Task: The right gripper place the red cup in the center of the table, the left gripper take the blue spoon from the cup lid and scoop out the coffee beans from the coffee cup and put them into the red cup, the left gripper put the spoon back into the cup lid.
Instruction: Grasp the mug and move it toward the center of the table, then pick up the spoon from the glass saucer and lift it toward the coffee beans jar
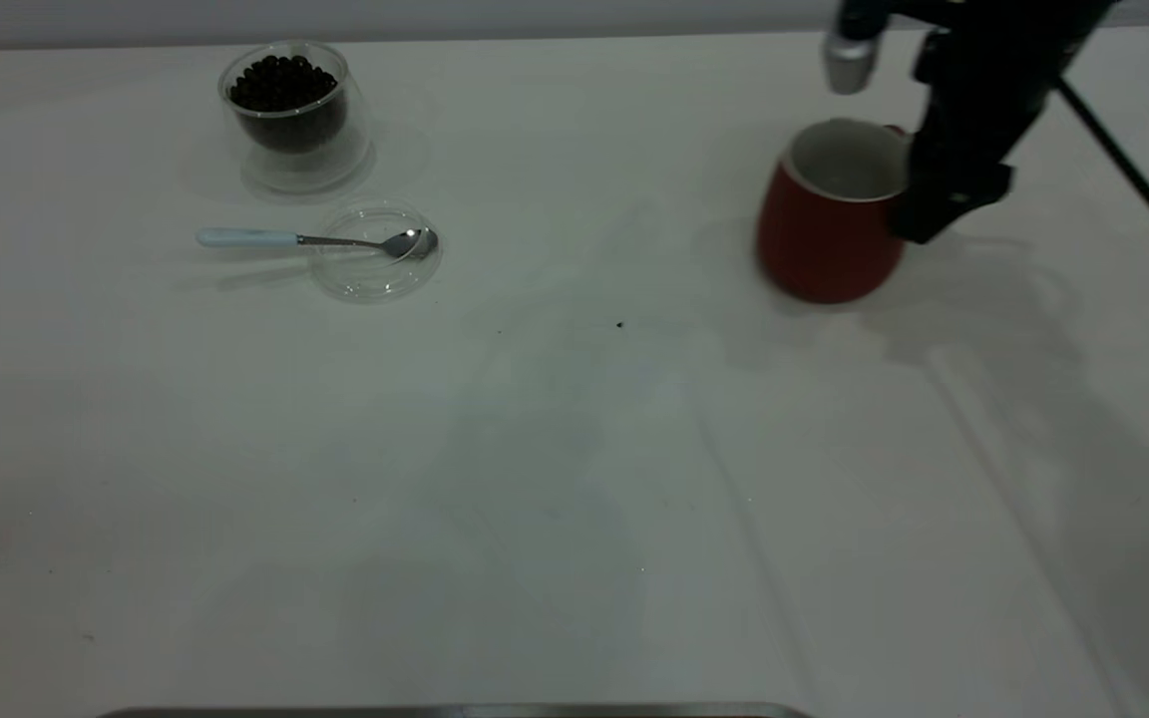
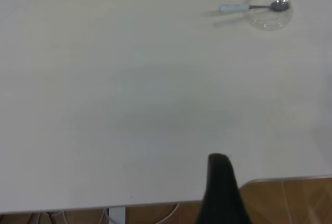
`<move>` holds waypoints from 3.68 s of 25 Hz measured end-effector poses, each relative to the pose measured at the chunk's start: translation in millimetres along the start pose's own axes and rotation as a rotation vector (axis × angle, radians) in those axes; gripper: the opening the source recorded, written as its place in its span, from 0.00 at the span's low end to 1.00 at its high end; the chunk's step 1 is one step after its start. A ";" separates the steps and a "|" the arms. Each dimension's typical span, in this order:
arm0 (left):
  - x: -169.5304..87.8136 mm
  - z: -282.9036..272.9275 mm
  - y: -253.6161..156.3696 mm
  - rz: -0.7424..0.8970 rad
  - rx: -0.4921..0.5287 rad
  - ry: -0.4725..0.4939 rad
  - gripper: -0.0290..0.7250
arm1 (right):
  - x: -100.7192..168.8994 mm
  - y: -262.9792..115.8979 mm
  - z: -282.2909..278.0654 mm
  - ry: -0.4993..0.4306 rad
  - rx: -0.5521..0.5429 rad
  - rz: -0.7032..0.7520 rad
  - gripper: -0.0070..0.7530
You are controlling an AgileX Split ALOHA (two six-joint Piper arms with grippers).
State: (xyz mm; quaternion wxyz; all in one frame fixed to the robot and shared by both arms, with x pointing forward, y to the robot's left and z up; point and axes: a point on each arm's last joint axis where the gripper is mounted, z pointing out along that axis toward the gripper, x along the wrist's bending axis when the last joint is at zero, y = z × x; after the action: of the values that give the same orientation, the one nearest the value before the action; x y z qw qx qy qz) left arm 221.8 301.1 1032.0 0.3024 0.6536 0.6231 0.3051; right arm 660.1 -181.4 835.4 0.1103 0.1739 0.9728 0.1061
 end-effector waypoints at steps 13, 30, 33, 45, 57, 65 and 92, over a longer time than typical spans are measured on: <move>0.0 0.0 0.0 0.000 0.000 0.000 0.82 | 38.2 68.3 4.0 -0.003 -0.221 0.203 0.83; 0.0 0.0 0.0 0.000 0.000 0.000 0.82 | 20.8 58.0 -118.2 0.142 -0.243 0.358 0.81; 0.0 0.0 0.0 0.000 0.000 0.000 0.82 | 25.9 43.8 -162.8 0.138 -0.119 0.403 0.81; 0.0 0.0 0.0 0.000 0.000 0.000 0.82 | 89.5 -18.3 -310.9 -0.071 0.012 0.723 0.79; 0.0 0.0 0.0 0.000 0.000 0.000 0.82 | 202.1 -107.9 -330.7 -0.139 -0.041 0.721 0.78; 0.0 0.0 0.0 0.000 0.000 0.000 0.82 | 260.3 -156.5 -337.1 -0.269 -0.230 0.833 0.78; 0.0 0.0 0.0 0.000 0.000 0.000 0.82 | 314.2 -191.4 -320.6 -0.611 -0.525 1.000 0.78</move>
State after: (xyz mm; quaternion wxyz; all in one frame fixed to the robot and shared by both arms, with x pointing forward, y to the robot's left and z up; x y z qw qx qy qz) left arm 221.8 301.1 1032.0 0.3026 0.6536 0.6230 0.3052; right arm 231.6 -297.1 1038.2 0.3586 0.5962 0.6407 0.3249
